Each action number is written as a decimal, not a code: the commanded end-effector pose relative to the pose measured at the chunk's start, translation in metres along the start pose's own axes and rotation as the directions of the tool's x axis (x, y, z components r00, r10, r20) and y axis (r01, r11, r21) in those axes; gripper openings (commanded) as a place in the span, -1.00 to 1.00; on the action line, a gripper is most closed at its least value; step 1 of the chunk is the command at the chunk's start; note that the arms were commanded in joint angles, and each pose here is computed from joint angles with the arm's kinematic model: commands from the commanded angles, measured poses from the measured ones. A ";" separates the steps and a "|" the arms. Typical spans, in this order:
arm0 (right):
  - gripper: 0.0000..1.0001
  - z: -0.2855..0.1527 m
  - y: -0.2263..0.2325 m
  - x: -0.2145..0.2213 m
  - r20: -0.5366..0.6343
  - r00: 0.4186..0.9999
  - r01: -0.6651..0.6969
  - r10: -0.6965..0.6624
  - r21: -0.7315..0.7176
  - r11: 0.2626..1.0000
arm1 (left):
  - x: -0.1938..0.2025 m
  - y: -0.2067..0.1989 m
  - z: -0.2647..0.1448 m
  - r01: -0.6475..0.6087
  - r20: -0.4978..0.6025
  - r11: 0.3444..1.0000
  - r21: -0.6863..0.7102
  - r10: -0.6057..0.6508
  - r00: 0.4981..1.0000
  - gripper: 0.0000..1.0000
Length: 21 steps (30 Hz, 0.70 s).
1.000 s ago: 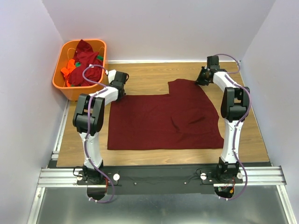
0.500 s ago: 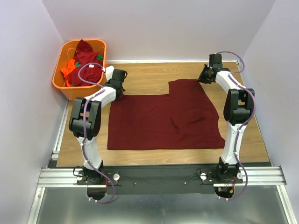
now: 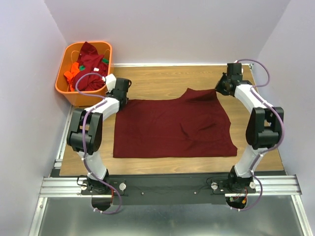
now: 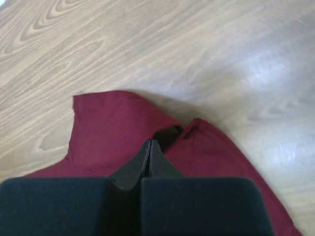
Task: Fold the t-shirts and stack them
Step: Fold the tshirt
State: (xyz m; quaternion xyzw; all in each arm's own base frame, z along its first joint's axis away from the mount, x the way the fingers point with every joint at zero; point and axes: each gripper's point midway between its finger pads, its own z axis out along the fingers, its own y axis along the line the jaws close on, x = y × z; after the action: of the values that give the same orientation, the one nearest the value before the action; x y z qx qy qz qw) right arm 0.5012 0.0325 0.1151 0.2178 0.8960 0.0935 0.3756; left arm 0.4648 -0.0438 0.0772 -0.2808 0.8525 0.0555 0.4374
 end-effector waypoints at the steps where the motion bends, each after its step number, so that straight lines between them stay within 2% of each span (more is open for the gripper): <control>1: -0.99 -0.033 -0.006 -0.016 0.110 0.993 -0.050 0.047 0.023 0.998 | -0.020 0.006 -0.008 0.077 0.088 0.997 0.002 -0.077 0.993 -1.00; 12: -0.99 -0.083 -0.038 0.025 0.140 0.983 -0.131 0.122 0.061 0.989 | -0.018 0.020 -0.027 0.120 0.121 0.992 0.034 -0.124 0.985 -1.00; 21: -0.99 -0.122 -0.049 0.032 0.219 0.958 -0.200 0.185 0.047 0.979 | -0.017 0.030 -0.043 0.147 0.136 0.987 0.069 -0.155 0.978 -1.00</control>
State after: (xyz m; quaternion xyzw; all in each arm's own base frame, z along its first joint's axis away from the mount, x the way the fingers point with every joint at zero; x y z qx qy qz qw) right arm 0.3895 0.0146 0.1571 0.2960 0.8472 0.0903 0.4319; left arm 0.4283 -0.0330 0.0972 -0.3083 0.8193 0.0239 0.4828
